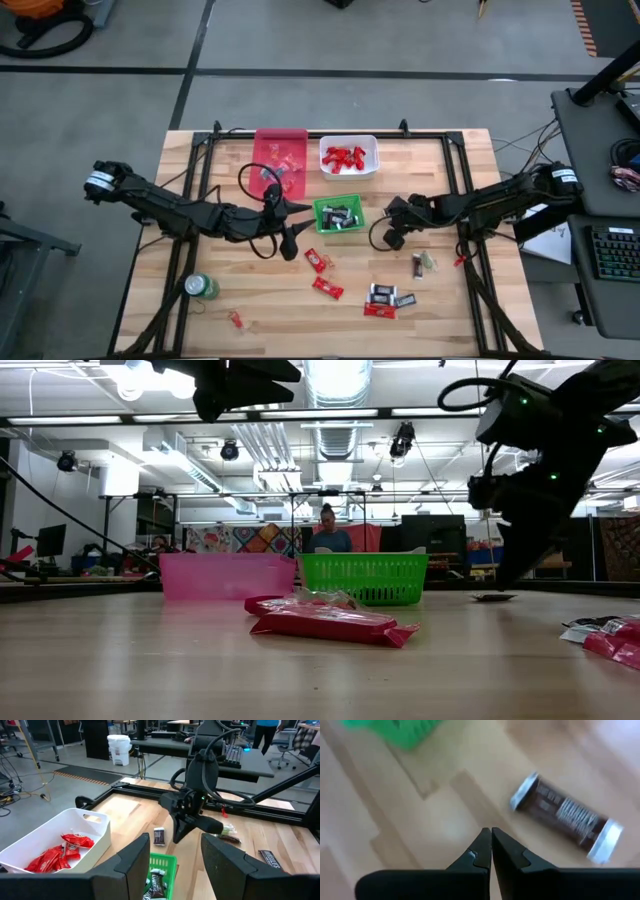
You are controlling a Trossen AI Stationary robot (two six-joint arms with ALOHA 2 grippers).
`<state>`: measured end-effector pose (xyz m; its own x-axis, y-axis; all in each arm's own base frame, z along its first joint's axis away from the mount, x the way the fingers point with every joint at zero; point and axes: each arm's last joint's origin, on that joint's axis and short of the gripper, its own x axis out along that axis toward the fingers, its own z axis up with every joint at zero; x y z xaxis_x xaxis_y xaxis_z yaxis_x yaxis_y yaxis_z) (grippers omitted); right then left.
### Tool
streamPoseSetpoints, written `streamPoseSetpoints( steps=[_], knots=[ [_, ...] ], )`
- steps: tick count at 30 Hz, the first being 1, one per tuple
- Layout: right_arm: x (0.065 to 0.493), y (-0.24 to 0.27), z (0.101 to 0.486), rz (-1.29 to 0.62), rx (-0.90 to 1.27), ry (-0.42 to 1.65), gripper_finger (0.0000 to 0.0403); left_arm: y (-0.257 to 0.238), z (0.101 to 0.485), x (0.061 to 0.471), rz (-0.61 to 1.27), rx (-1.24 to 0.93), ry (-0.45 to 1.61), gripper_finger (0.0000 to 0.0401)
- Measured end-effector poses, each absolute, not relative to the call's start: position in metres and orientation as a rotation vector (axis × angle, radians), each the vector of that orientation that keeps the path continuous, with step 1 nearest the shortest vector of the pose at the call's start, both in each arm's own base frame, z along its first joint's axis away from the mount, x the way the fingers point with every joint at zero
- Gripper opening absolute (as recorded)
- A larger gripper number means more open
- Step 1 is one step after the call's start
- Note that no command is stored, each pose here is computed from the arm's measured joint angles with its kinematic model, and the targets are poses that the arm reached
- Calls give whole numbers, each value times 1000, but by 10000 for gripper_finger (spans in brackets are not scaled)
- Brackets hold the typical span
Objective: Sort candy
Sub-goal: Put the brown chocolate bar into the green bin
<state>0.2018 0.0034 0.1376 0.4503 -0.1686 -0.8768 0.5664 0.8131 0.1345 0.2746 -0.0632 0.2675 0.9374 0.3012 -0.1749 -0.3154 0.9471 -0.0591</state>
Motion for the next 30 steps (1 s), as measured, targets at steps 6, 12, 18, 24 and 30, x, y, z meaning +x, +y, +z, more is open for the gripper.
streamPoseSetpoints(
  steps=[6, 12, 18, 24, 30],
  knots=[
    [201, 6, 137, -397, 501, 1052, 9, -63, 269, 275, 315, -94, 154, 161],
    [198, 9, 136, -383, 515, 1088, 9, -63, 271, 275, 313, -105, 134, 161],
    [193, 17, 133, -386, 550, 1151, 9, -63, 272, 275, 313, -109, 124, 161],
    [191, 25, 133, -381, 548, 1159, 9, -63, 272, 275, 312, -111, 120, 161],
    [192, 28, 134, -432, 480, 1112, 9, -63, 272, 275, 312, -113, 117, 161]
  ],
)
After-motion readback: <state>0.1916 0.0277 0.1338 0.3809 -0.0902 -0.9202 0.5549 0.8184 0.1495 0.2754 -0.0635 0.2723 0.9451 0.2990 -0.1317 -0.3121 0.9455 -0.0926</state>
